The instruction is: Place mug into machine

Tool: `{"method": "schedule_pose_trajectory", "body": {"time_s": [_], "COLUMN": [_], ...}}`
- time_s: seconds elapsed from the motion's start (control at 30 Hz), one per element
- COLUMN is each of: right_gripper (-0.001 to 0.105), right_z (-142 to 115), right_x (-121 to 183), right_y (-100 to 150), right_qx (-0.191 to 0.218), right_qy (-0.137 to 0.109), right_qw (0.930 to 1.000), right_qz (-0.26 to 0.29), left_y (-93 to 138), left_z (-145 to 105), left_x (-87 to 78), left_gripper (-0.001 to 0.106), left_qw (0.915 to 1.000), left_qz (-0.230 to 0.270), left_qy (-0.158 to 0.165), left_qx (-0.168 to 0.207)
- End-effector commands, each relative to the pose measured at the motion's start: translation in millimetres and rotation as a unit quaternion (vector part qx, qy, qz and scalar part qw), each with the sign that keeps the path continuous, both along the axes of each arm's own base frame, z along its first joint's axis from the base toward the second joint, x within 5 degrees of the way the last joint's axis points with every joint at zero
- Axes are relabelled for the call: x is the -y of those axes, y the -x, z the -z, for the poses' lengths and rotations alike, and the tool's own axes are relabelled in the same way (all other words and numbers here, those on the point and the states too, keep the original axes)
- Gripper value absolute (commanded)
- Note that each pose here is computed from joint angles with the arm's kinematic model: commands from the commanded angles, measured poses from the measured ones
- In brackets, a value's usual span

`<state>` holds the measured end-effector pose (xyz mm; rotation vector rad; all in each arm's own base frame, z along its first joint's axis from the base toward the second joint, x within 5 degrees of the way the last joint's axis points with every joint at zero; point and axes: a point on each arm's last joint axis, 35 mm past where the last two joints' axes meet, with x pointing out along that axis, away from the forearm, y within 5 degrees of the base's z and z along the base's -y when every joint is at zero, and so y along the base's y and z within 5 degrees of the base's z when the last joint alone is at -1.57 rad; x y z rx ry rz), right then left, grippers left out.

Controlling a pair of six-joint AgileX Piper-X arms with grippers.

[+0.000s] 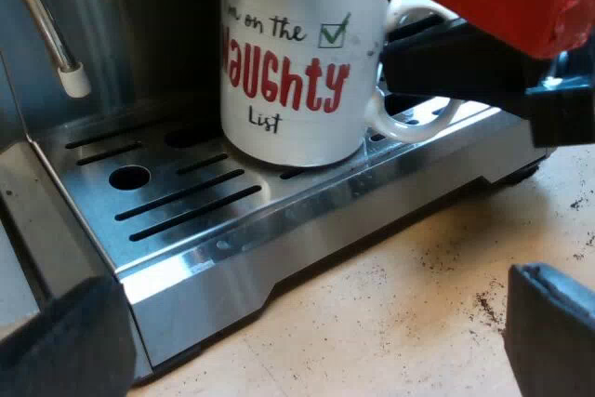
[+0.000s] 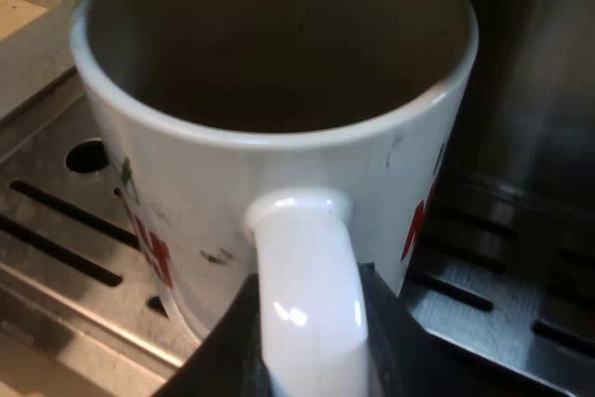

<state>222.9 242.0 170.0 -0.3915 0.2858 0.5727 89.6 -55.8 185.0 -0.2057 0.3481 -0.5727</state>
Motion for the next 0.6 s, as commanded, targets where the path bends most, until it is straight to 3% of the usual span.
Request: {"method": "schedule_pose_trajectory", "body": {"time_s": [0.03,0.07,0.23,0.3,0.43,0.6], "right_gripper": [0.004,0.006,0.038,0.045,0.052,0.051], "right_z": [-17,-18,-18,-18,-23,-42], "right_x": [-5,-5,-5,-5,-7,-10], "right_y": [-5,-5,-5,-5,-1,12], "right_qx": [0.032,0.032,0.032,0.032,0.038,0.062], "right_qy": [-0.036,-0.037,-0.036,-0.036,-0.043,-0.058], "right_qw": [0.9988,0.9988,0.9988,0.9988,0.9983,0.9964], "right_qz": [0.005,0.005,0.005,0.005,-0.001,0.007], "left_y": [-1,-1,-1,-1,-1,-1], "left_z": [-2,-2,-2,-2,-2,-2], "left_x": [0.4,0.4,0.5,0.5,0.5,0.5], "left_gripper": [0.082,0.082,0.082,0.082,0.082,0.082], "left_qw": [1.0000,1.0000,1.0000,1.0000,1.0000,1.0000], "left_qz": [-0.005,-0.005,-0.005,-0.005,-0.005,-0.005], "left_qy": [0.006,0.006,0.007,0.007,0.007,0.007], "left_qx": [0.005,0.005,0.004,0.004,0.004,0.004]}}
